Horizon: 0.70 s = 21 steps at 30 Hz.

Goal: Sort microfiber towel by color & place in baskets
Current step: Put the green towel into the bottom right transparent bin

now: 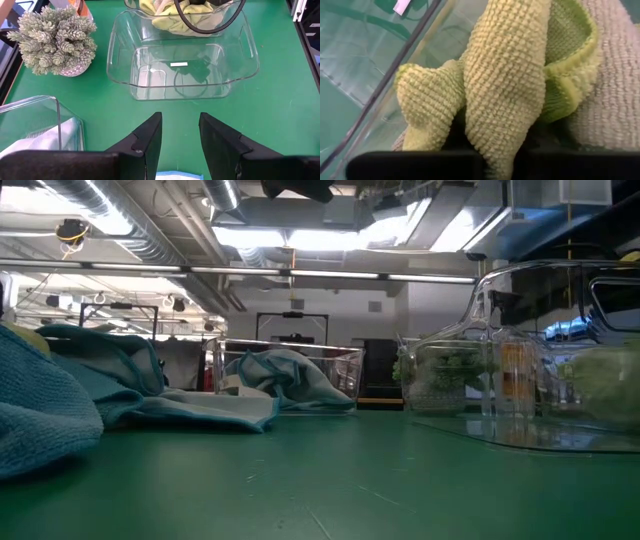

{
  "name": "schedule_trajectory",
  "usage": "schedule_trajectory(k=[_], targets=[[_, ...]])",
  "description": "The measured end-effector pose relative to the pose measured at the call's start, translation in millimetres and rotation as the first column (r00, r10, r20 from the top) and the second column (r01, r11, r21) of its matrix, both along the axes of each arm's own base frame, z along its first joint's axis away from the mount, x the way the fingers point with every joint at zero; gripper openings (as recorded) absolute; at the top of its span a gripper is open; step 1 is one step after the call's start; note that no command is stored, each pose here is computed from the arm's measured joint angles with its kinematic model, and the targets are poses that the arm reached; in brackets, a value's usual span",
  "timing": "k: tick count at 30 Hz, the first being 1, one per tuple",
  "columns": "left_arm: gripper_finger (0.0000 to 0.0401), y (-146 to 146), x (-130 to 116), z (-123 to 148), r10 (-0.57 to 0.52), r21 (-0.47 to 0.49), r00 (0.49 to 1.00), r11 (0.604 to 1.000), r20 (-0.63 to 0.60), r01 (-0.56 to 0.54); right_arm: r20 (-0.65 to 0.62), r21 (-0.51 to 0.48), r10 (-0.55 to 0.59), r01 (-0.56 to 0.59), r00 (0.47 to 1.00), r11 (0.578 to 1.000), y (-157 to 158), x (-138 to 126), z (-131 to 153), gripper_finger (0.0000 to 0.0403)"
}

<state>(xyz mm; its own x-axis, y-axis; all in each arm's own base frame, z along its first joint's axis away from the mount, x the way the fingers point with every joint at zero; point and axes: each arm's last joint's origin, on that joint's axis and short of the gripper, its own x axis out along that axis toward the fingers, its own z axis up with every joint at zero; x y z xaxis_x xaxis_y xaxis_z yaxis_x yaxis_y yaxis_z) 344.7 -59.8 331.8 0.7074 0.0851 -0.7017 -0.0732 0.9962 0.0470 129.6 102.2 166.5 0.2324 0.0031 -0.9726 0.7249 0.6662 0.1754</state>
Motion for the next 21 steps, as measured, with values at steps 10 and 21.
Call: schedule_trajectory(k=[10, 21], targets=[[0.0125, 5.6, -29.7, 21.6, -0.023, -0.011, 0.999, 1.0, -0.027, 0.022, -0.004, 0.019, 0.007, -0.007, 1.0, 1.0, 1.8, 1.4, 3.6, 0.0163], [0.0125, 16.2, -94.0, 39.9, 0.056, -0.039, 0.972, 0.997, -0.227, -0.066, -0.034, 0.044, 0.018, -0.017, 0.999, 0.999, 6.8, 5.5, 28.7, 0.0171]])
